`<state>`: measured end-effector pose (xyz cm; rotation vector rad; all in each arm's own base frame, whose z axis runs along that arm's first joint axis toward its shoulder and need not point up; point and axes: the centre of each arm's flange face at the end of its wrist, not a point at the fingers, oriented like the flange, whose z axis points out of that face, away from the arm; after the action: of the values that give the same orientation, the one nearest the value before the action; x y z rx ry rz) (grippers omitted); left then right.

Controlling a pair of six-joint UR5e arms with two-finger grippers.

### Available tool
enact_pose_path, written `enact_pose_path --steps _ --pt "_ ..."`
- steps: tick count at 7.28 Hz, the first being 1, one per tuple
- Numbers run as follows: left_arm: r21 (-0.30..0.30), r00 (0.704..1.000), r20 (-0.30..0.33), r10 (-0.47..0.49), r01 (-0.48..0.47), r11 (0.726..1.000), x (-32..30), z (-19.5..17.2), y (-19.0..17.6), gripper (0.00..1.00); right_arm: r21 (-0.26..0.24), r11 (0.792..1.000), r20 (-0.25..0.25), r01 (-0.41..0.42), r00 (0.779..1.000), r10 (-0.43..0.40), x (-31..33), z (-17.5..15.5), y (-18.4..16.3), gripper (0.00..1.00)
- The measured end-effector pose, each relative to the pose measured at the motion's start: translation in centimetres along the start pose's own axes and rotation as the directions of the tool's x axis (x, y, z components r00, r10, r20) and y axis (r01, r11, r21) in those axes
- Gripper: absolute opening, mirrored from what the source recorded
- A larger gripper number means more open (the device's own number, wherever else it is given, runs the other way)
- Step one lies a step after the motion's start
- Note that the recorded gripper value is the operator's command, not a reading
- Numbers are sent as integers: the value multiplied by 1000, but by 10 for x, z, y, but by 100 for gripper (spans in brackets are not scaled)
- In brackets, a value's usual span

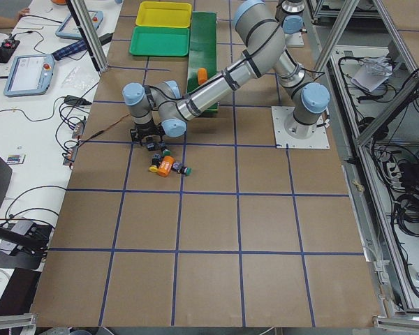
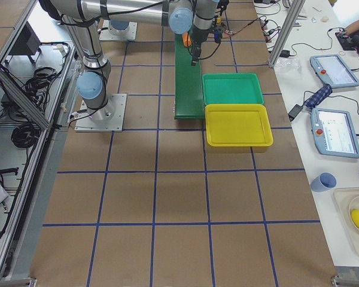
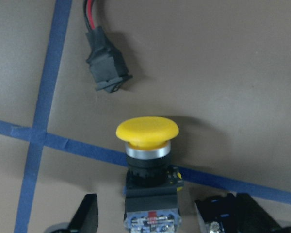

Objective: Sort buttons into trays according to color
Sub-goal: 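Grasp the yellow-capped button with the left gripper while the right gripper moves over the belt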

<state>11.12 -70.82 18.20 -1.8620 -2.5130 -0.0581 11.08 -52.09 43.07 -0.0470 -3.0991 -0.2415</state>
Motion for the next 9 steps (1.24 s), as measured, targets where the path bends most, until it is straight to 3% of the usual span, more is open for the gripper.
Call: enact_pose_path --steps 4,7,8,9 --pt "15 1000 -7 -23 23 1000 -4 7 -2 94 27 982 -12 187 982 -186 -1 24 7 100" --pt "14 999 -3 -37 37 999 -9 8 0 92 19 932 -18 363 932 -362 -1 51 27 96" --pt "13 999 -3 -41 41 999 -10 8 0 68 25 915 -21 402 916 -401 -1 60 28 98" --pt "12 999 -2 -42 42 999 -10 8 -1 30 36 889 -31 457 889 -456 -1 71 28 99"
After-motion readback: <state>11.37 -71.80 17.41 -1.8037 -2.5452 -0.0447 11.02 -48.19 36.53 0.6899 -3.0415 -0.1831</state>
